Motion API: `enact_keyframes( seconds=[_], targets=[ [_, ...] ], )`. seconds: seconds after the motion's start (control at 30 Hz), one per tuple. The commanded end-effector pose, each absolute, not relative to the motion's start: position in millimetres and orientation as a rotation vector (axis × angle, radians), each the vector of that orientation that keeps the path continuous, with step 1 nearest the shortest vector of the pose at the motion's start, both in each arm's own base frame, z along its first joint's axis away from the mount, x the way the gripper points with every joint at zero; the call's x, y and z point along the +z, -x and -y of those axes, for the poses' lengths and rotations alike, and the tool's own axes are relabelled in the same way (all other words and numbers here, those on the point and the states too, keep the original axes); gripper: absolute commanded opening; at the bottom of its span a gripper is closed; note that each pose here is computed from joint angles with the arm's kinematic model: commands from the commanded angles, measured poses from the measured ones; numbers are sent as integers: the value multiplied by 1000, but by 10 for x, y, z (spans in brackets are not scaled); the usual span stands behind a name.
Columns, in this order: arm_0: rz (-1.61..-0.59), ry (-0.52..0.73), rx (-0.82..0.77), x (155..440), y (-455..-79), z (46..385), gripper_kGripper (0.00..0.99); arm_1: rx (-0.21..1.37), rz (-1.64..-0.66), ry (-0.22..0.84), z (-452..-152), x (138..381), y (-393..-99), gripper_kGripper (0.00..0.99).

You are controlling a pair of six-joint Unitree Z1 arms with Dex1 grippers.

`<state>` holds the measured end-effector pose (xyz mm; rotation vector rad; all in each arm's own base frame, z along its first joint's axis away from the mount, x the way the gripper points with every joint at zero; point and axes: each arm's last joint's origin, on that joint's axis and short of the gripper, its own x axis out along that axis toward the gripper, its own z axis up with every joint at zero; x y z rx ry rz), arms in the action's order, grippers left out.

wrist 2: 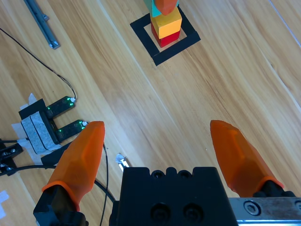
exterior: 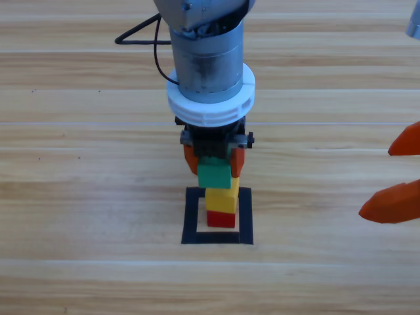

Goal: Stack the blocks in the rectangular block: red at the bottom, yellow in the middle, green on top

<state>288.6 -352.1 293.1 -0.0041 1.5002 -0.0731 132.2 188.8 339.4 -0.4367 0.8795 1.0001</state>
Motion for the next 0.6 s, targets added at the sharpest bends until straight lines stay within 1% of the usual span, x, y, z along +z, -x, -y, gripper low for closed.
enact_keyframes(
  seconds=[0.03,0.6],
  targets=[
    [-1523,-56,-60,2704,-2886,3647,0,973,-948,444,-1960,3251,-1453,990],
    [-1536,-78,-51,2551,-2938,3712,0,973,-948,444,-1964,3251,-1457,990]
  ],
)
